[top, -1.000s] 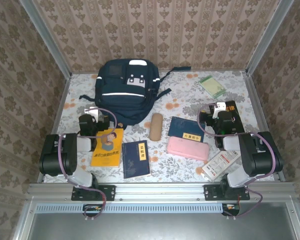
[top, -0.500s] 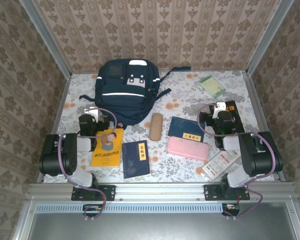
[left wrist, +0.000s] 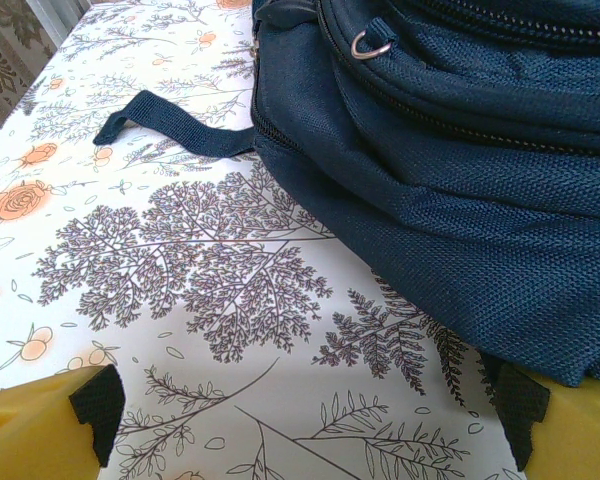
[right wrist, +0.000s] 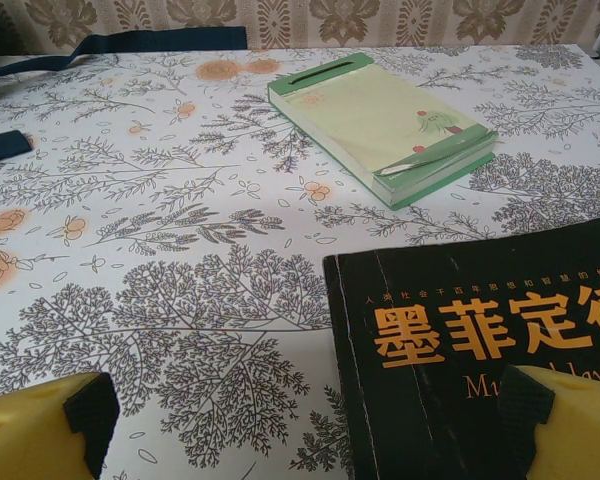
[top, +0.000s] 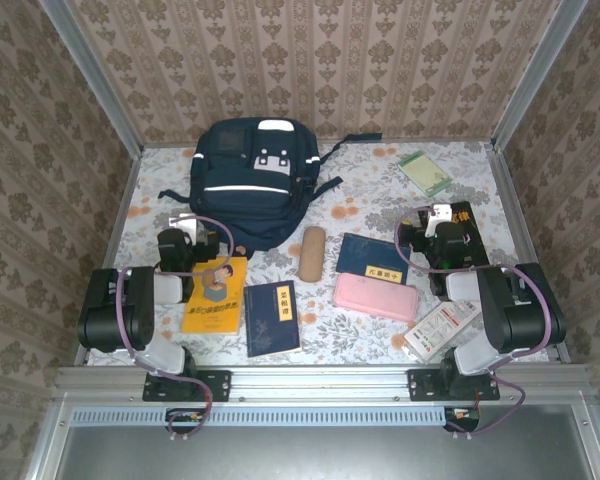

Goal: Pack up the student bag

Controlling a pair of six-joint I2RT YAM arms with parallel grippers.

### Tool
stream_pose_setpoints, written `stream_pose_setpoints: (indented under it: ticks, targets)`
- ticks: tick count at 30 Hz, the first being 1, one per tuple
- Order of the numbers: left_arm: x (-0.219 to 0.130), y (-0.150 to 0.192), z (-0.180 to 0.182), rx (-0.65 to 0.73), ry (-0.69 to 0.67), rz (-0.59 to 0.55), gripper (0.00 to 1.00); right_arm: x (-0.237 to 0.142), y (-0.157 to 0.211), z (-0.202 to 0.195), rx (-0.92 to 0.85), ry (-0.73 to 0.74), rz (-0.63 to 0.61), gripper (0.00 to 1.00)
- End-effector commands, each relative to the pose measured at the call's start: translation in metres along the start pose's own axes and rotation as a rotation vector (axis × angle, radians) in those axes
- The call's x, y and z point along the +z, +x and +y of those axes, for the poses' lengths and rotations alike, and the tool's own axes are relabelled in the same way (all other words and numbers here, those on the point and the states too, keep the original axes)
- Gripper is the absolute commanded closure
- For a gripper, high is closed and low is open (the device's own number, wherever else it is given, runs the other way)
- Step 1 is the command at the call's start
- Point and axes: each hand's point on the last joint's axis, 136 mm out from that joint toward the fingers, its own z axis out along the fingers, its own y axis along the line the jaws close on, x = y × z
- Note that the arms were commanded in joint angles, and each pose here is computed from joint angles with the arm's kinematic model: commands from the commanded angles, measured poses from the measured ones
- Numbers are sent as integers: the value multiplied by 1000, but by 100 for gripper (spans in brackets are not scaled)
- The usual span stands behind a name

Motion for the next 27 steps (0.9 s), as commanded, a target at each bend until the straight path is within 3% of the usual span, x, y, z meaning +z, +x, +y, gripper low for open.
stream_pose_setpoints:
  ticks: [1, 5, 7, 11, 13, 16, 19, 22, 24, 27]
  targets:
    - [-1, -30, 1, -7, 5, -91, 0, -1, -11, 3, 7, -21, -31, 0]
    - [-18, -48, 15, -39, -61, -111, 0, -16, -26, -17, 57, 78, -64, 0]
    - [-33, -60, 13, -21, -58, -136, 0, -31, -45, -12, 41, 46, -95, 0]
    - [-83, -124, -15, 54, -15, -289, 0, -72, -90, 3, 57, -2, -182, 0]
    - [-112, -156, -44, 125, 58, -356, 0, -96, -113, 22, 56, -67, -223, 0]
    - [-159, -174, -110, 290, 352, -388, 0, -134, -141, 77, -4, -265, -287, 0]
    - [-185, -182, -137, 347, 388, -341, 0, -163, -150, 137, -105, -505, -198, 0]
    - [-197, -201, -127, 219, 285, -286, 0, -179, -163, 160, -124, -544, -110, 0]
    - [-193, -206, -95, -1, 134, -185, 0, -176, -179, 147, -15, -438, -86, 0]
    - [-180, -185, -61, -113, -15, 0, 0, -169, -179, 109, 227, -231, 4, 0]
